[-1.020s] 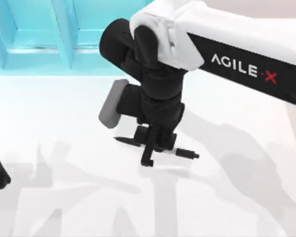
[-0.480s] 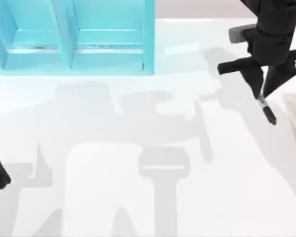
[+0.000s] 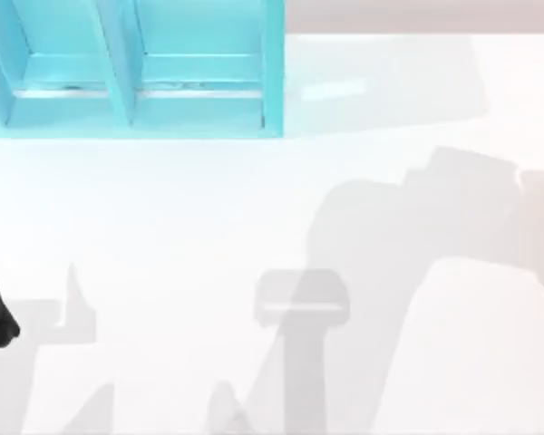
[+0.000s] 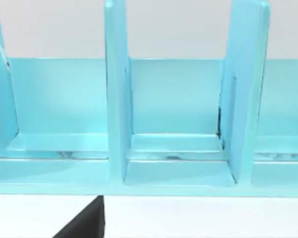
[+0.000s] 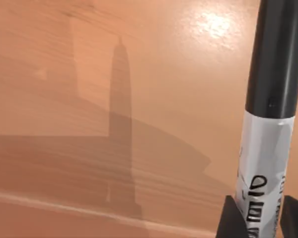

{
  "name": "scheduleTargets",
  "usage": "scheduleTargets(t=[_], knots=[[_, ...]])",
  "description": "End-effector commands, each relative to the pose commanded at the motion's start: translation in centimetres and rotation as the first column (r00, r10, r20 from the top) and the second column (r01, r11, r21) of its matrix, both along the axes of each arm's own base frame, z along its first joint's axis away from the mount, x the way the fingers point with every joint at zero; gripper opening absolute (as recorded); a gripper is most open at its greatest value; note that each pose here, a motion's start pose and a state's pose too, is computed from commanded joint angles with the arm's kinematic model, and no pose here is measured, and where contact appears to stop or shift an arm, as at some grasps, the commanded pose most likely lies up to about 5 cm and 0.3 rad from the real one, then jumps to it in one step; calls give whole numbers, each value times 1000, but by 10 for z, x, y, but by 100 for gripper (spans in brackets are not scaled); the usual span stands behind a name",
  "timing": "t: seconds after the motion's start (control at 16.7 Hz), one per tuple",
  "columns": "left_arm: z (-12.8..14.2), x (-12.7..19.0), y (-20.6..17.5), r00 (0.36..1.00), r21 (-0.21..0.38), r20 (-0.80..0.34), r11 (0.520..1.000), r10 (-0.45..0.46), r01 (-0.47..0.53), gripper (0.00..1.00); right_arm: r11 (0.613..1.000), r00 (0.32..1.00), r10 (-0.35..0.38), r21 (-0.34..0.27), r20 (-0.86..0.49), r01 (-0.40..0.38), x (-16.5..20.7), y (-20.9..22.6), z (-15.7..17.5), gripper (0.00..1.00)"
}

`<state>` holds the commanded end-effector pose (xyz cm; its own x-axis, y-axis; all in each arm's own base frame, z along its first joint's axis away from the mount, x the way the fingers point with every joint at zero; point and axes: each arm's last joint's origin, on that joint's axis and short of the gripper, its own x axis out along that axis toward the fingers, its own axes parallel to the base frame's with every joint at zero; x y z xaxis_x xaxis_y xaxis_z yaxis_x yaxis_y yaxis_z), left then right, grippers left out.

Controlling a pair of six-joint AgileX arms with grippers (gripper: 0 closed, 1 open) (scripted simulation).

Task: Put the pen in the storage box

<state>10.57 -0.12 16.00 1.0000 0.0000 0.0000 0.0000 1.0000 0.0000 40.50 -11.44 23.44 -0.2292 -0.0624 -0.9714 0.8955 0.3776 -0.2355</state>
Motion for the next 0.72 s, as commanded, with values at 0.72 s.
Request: scheduleTargets(t=[0.72], knots=[[0, 0, 0, 1000, 0, 0, 1000, 0, 0, 100, 926, 927, -374, -57, 10, 374, -34, -70, 8, 0]])
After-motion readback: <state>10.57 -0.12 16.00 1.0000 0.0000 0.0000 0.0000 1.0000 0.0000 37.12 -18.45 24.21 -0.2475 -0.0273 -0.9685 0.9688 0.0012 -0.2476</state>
